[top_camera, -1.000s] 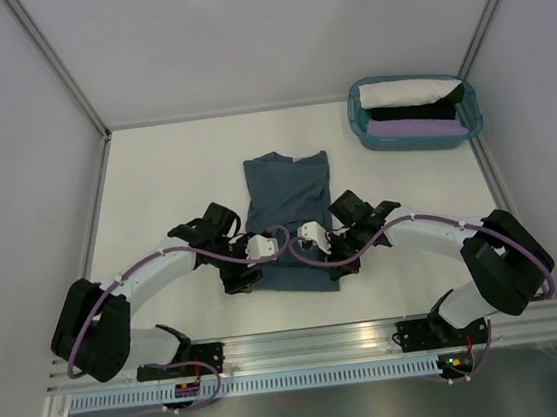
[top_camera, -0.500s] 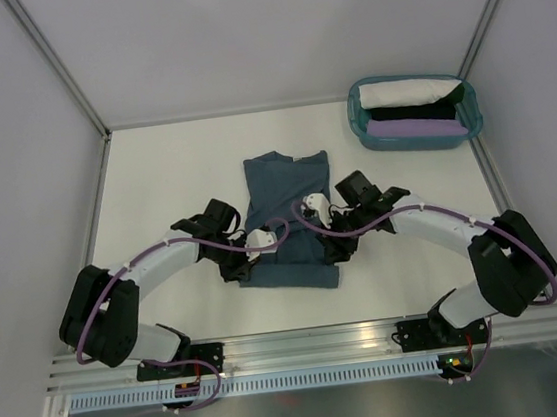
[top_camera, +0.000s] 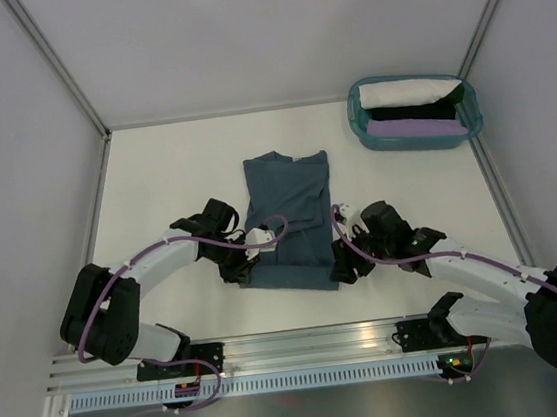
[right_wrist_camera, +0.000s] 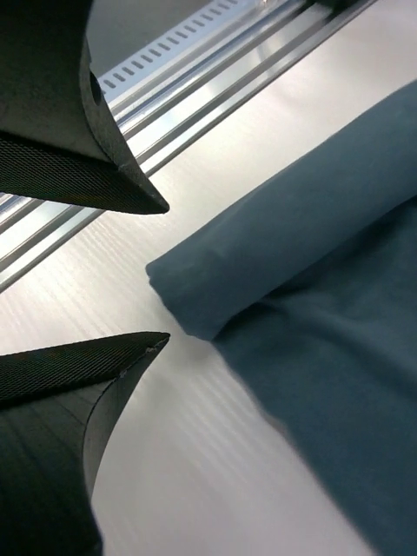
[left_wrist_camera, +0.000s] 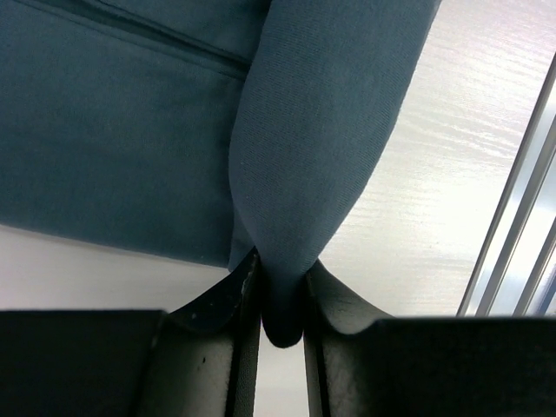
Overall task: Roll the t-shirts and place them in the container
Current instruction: Roll the tshirt
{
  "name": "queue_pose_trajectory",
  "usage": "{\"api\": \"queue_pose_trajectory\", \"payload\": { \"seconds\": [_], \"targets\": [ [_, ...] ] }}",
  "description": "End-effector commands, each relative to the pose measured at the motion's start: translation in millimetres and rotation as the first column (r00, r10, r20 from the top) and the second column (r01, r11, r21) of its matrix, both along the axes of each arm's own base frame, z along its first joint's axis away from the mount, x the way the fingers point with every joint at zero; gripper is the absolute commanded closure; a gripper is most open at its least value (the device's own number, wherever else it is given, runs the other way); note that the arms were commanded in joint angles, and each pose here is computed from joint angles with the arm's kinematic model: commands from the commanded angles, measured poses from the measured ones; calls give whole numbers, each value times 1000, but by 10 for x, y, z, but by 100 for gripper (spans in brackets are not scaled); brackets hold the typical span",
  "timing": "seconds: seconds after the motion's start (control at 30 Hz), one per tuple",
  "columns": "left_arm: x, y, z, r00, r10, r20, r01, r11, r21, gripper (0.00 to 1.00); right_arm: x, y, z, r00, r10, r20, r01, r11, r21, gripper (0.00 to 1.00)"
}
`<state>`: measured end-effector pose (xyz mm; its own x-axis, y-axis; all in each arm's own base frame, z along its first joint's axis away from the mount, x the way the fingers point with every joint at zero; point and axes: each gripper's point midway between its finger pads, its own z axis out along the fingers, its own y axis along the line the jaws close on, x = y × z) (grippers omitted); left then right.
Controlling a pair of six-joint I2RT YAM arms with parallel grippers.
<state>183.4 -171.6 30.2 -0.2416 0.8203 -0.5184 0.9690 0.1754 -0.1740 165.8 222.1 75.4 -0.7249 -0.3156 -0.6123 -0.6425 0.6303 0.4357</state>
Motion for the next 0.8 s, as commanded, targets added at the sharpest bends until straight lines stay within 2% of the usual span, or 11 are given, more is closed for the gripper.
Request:
{"api": "queue_pose_trajectory", "payload": {
  "seconds": [0.0, 0.07, 0.13, 0.17, 0.27, 0.37, 0.4, 0.5, 0.53, 0.67, 0.77],
  "targets": [
    [-6, -70, 70, 999, 22, -40, -23, 999, -36, 72, 140, 78, 30, 988, -150, 35, 148, 987, 55, 37],
    [-14, -67, 58, 999, 20, -43, -22, 999, -32, 72, 134, 136, -37, 988, -149, 49, 146, 987, 65, 37],
    [1, -57, 50, 999, 24, -39, -25, 999, -26, 72, 55, 136, -219, 988, -157, -3, 156, 986, 49, 37],
    [-7, -53, 45, 999, 23, -42, -24, 999, -22, 71, 99, 214, -181, 989, -148, 16, 146, 986, 86, 37],
    [0, -39, 28, 999, 22, -41, -22, 1000, -12, 68, 37, 241, -335, 992, -129, 2, 129, 990, 60, 45],
    [0, -33, 36, 999, 32, -42, -32, 999, -8, 68, 12, 239, -383, 990, -140, -4, 140, 987, 81, 73],
    [6, -32, 43, 998, 40, -41, -41, 999, -9, 69, -2, 238, -367, 990, -139, -4, 139, 986, 91, 86],
    [-44, -3, 47, 998, 47, -53, -47, 999, 1, 75, -77, 252, -289, 991, -131, -28, 134, 983, 124, 100],
    [-76, 14, 51, 997, 43, -60, -42, 999, 4, 77, -96, 248, -276, 990, -134, -36, 137, 982, 132, 99],
    [-254, 82, 88, 995, 2, -97, -1, 1000, 10, 96, -248, 272, -140, 983, -142, -118, 165, 964, 209, 100],
    [-368, 125, 159, 993, -30, -114, 31, 1000, 5, 96, -313, 272, -101, 979, -135, -151, 167, 961, 221, 100]
  ]
}}
